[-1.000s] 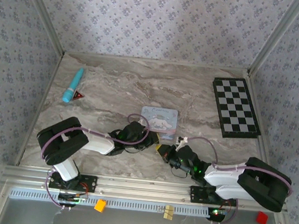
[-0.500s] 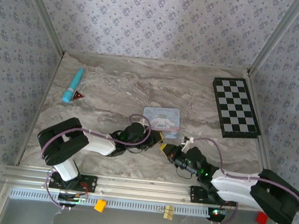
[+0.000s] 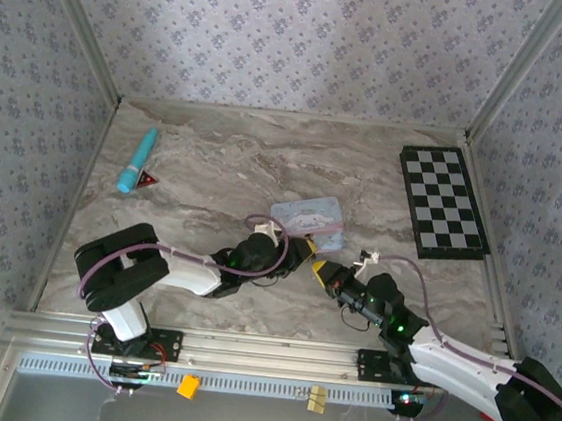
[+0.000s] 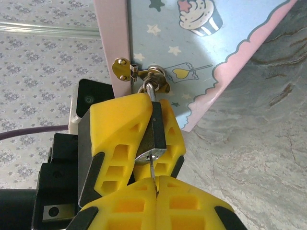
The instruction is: Unlock the padlock with the key
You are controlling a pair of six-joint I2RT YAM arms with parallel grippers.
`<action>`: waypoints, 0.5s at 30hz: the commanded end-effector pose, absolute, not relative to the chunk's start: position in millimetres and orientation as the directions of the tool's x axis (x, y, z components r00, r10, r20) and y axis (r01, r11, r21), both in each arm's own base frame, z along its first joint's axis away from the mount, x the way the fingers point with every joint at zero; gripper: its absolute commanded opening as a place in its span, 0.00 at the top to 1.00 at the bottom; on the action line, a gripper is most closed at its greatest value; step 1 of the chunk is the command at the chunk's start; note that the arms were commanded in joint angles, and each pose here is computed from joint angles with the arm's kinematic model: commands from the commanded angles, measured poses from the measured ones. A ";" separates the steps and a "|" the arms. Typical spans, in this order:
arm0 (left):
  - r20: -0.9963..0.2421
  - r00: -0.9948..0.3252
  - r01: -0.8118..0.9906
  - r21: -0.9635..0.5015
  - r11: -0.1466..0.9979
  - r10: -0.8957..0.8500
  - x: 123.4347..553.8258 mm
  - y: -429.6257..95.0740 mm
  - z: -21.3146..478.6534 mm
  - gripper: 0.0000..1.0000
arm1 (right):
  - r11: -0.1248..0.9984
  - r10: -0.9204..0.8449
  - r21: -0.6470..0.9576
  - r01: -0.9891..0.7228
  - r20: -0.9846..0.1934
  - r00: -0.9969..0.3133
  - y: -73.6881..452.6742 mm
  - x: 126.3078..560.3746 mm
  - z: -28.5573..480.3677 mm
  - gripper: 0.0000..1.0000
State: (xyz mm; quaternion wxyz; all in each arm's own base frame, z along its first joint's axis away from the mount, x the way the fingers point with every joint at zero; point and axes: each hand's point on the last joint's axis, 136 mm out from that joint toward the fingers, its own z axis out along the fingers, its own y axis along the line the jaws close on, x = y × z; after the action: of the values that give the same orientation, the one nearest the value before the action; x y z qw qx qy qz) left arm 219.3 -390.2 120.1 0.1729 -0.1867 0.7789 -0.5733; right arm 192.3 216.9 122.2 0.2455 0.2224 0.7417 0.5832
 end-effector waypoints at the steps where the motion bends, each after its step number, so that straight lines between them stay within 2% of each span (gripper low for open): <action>1: -0.027 -0.960 -0.028 -0.981 0.193 -0.278 166.0 -426.2 147.2 1.00 | 0.176 0.722 0.984 -0.021 -0.144 -0.677 200.4 217.3 150.0 1.00; 15: -0.059 -0.957 0.012 -0.986 0.167 -0.284 170.3 -433.9 166.0 1.00 | 0.161 0.693 0.982 -0.101 -0.185 -0.697 229.2 222.5 174.3 1.00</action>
State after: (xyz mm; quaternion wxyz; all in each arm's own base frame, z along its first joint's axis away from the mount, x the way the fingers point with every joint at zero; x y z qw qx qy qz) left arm 228.4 -385.7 118.8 0.1982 -0.2010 0.7795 -0.5591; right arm 200.1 225.7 119.4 0.2549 0.2146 0.7501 0.5713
